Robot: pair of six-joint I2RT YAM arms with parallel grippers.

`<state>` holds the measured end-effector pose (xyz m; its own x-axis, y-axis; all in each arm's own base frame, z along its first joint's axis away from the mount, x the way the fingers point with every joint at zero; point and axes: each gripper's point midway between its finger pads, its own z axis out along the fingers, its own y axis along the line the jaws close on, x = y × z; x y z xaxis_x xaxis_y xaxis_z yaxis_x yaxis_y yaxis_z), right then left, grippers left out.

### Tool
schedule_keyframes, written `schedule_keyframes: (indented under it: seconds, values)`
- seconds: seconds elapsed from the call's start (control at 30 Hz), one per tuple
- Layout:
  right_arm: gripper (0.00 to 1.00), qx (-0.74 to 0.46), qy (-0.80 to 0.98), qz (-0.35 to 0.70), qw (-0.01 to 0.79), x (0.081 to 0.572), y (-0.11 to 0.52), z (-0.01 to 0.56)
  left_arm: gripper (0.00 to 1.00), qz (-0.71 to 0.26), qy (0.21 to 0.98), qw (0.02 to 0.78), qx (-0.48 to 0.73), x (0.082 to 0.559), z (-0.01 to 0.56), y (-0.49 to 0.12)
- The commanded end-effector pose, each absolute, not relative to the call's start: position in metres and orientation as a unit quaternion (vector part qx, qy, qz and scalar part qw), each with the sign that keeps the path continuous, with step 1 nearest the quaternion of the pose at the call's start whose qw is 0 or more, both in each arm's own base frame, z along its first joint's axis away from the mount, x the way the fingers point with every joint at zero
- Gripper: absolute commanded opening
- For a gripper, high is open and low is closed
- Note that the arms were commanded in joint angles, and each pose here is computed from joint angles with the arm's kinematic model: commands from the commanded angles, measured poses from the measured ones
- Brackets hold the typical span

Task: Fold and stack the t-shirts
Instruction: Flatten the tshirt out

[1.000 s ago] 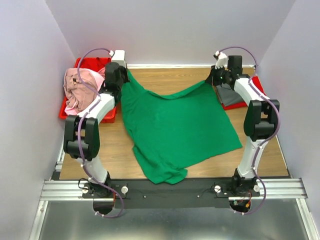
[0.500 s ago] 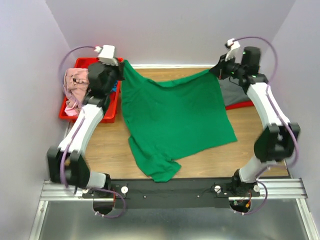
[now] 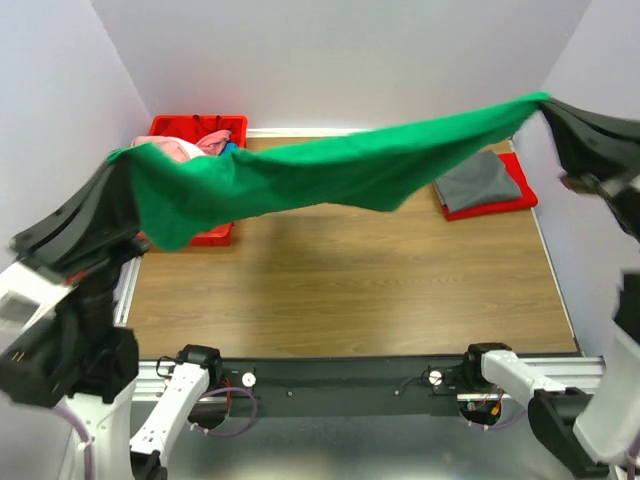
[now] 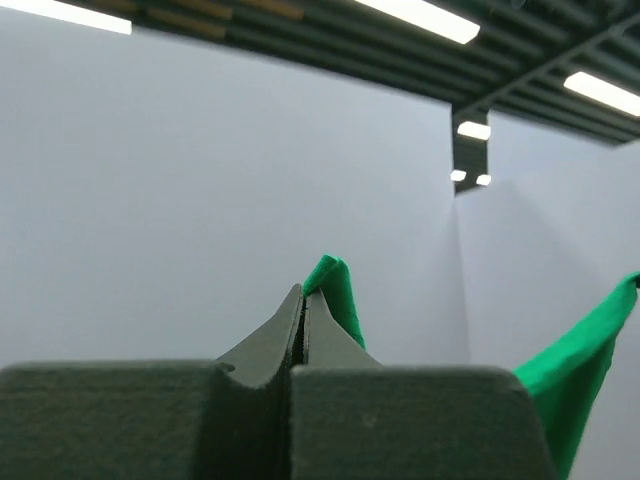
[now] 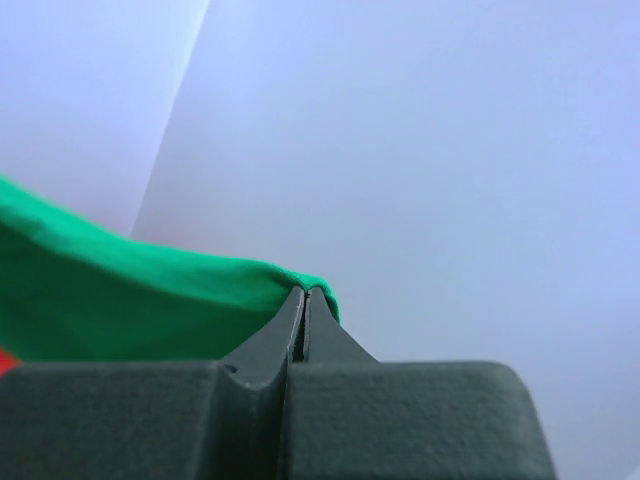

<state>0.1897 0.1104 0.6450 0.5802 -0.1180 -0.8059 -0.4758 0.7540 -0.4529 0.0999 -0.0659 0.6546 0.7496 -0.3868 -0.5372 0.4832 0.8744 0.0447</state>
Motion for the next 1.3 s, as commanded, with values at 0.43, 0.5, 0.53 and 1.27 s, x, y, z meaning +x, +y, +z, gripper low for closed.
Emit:
schedule_keyframes:
  seconds: [0.43, 0.5, 0.53, 1.27]
  values:
    - [0.00, -0.250, 0.461, 0.042, 0.851, 0.165, 0.075, 0.652, 0.00, -0.279, 0.193, 0.936, 0.100, 0.027, 0.701, -0.063]
    - [0.00, -0.255, 0.506, 0.047, 0.823, 0.199, 0.076, 0.613, 0.00, -0.281, 0.225, 0.928, 0.095, 0.057, 0.684, -0.068]
    - [0.00, -0.264, 0.521, 0.054, 0.810, 0.208, 0.079, 0.596, 0.00, -0.282, 0.257, 0.920, 0.091, 0.088, 0.661, -0.072]
    - [0.00, -0.250, 0.805, 0.176, 0.508, 0.463, 0.094, 0.162, 0.00, -0.193, 0.713, 0.673, 0.033, 0.469, 0.256, -0.109]
